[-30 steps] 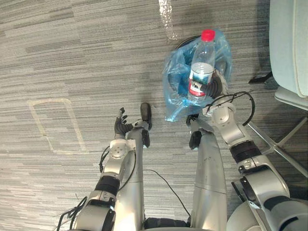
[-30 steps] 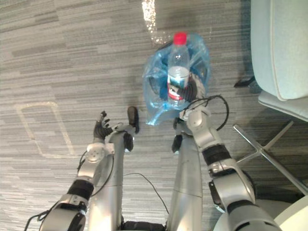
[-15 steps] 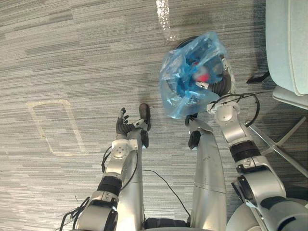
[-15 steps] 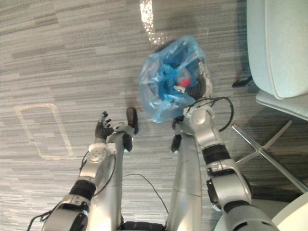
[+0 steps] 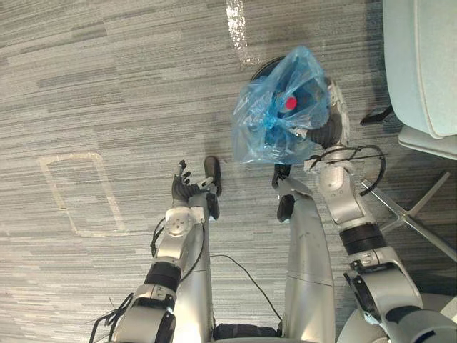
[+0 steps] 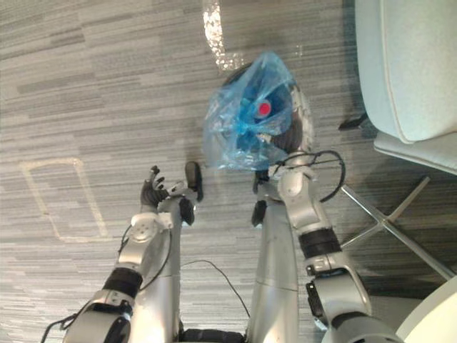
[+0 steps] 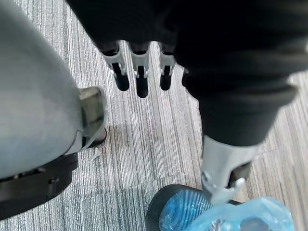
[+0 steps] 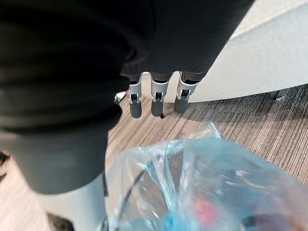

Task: Gather rubbish on tea table into small bin, then transfer packed bag to large trash can.

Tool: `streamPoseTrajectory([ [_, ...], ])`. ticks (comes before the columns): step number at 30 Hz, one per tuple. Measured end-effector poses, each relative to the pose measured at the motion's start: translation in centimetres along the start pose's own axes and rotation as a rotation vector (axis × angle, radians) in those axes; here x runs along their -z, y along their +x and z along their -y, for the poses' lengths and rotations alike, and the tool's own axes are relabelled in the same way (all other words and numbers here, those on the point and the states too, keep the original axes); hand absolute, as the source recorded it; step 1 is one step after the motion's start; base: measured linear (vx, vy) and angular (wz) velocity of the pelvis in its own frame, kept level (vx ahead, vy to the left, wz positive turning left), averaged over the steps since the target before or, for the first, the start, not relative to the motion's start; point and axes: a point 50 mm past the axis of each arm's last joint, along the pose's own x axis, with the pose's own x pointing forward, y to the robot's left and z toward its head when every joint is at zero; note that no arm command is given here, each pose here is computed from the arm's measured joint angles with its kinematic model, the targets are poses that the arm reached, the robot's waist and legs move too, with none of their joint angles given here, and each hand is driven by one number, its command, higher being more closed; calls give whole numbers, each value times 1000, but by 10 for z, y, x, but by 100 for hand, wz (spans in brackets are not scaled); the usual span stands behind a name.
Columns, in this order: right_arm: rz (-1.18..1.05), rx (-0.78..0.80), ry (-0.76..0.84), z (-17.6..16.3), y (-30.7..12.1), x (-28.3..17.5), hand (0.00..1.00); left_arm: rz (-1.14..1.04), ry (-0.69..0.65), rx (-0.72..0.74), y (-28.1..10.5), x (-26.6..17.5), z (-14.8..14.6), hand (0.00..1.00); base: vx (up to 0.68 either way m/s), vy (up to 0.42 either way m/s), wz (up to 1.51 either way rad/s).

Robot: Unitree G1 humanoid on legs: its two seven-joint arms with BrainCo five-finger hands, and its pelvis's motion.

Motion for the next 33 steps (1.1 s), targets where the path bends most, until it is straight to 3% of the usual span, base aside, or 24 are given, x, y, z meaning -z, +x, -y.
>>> streamPoseTrajectory([
  [11, -94, -234, -238, -24, -11, 42, 0, 19, 20, -3, 1, 0, -4, 0, -4, -9, 2],
  [22, -137, -297, -313, -26, 1, 50, 0, 51, 36, -10, 6, -7, -10, 0, 5, -8, 3],
  [23, -141, -301, -315, -27, 1, 51, 100, 52, 36, -10, 6, -7, -10, 0, 0, -2, 7],
  [33, -154, -328, -268, -43, -1, 42, 100, 51, 10, -8, 7, -9, -7, 0, -6, -8, 6],
])
